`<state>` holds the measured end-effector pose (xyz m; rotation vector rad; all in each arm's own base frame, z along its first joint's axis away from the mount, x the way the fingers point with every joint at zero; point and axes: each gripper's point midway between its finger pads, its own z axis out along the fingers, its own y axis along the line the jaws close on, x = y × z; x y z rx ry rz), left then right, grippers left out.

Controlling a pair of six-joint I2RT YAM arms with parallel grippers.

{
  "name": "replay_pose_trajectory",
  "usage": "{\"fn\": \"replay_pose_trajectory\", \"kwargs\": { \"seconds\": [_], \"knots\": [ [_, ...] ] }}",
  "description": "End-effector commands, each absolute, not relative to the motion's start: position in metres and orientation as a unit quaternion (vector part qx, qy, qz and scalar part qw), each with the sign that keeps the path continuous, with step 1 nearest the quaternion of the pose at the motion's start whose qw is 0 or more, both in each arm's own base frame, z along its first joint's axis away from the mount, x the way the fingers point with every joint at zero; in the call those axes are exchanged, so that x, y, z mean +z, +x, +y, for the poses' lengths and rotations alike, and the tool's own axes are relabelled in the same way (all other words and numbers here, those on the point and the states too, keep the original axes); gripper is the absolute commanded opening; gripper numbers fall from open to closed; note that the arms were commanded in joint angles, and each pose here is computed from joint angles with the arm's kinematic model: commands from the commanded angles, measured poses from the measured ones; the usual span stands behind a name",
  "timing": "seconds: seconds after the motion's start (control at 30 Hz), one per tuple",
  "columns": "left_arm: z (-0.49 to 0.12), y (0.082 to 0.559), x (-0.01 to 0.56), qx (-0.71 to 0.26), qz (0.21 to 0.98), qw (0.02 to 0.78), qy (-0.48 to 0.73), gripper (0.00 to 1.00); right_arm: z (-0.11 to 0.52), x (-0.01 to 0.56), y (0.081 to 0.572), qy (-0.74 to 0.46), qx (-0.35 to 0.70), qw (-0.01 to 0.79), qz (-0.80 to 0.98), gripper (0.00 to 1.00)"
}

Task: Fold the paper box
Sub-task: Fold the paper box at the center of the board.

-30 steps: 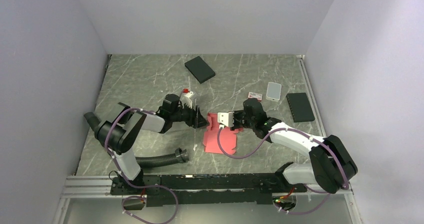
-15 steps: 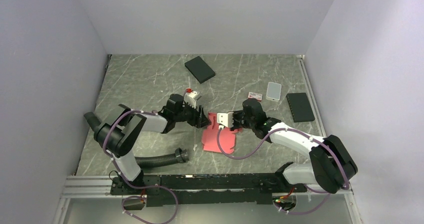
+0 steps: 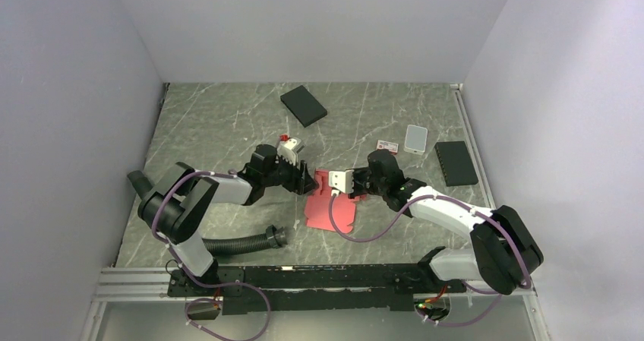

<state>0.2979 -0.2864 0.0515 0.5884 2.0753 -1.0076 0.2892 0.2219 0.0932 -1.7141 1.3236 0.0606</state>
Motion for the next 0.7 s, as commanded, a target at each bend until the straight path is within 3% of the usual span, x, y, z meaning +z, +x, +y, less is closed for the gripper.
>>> {"fn": "replay_pose_trajectory", "kwargs": {
  "seconds": [0.0,0.67],
  "knots": [
    [-0.292,0.307,0.077,-0.406,0.780,0.414,0.237,0.67,0.234,0.123,0.296,-0.682,0.026,0.505,0.528,0.00],
    [-0.276,0.317,0.086,-0.432,0.749,0.436,0.250,0.70,0.245,0.123,0.295,-0.706,-0.052,0.514,0.484,0.00]
  ]
}}
